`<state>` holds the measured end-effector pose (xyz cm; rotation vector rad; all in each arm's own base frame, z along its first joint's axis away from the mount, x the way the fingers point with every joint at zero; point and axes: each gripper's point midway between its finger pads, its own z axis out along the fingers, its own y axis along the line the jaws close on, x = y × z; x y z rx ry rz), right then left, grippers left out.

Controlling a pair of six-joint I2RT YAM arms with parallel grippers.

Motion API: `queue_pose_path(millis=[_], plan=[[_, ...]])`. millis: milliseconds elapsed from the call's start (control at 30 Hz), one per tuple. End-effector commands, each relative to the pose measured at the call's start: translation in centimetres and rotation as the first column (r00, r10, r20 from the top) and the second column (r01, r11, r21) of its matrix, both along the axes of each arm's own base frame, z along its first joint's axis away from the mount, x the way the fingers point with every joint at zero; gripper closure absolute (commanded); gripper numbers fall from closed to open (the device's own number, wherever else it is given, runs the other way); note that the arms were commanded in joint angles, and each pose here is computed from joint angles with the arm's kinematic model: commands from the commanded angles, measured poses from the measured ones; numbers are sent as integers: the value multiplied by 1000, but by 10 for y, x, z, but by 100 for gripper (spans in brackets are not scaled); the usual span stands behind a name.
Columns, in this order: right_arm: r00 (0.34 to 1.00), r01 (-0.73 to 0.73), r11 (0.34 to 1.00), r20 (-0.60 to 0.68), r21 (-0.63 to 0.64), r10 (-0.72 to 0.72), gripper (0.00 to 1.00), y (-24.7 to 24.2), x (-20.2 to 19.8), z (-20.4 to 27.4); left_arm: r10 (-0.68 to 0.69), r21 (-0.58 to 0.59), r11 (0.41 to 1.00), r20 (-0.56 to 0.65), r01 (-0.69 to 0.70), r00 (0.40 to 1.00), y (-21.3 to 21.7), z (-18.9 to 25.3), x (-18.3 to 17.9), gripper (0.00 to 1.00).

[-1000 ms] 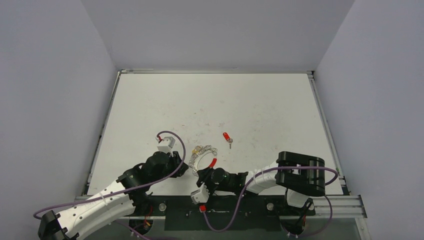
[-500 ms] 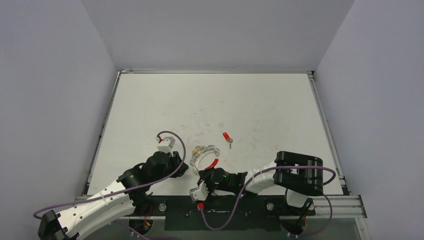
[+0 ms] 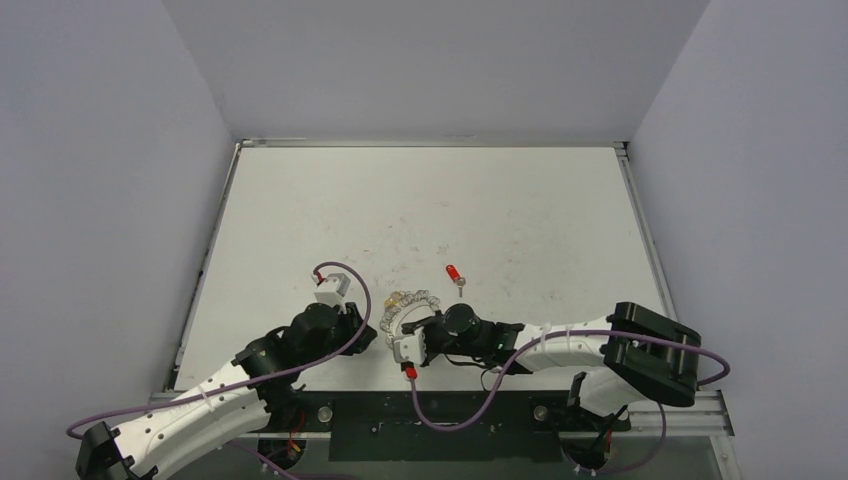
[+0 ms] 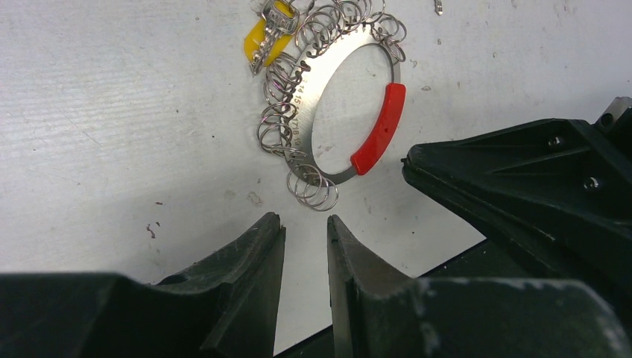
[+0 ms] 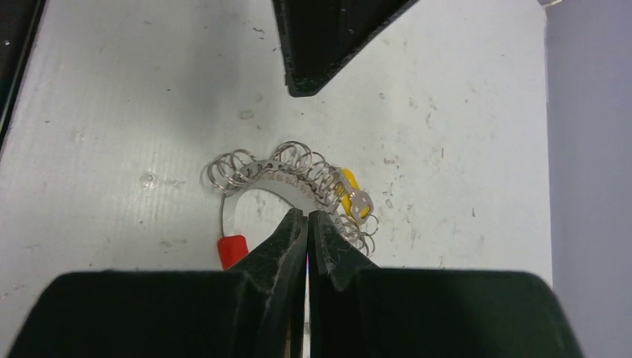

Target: Put the keys on the keyring

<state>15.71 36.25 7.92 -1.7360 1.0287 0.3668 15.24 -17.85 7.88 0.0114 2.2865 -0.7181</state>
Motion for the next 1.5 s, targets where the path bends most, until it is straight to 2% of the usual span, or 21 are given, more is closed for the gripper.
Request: queue_pose_path(millis=[0,133,500,867,1467], plan=[[991,-130,990,3,-62,130,96,-2,-19,-12,-20,-32,999,46,22,999,-7,16,5,74],[982,-167,979,63,-119,175,87,-6,-18,-33,-24,-30,999,42,25,999,-8,15,4,74],[971,-178,955,115,-236,209,84,13,-20,-61,-29,-36,999,38,30,999,-9,15,3,74],[976,-99,971,171,-219,137,82,11,-13,-55,-32,-48,998,43,34,999,-11,15,4,74],[969,-156,961,154,-227,193,82,24,-22,-60,-37,-49,998,39,39,999,-12,14,3,74]])
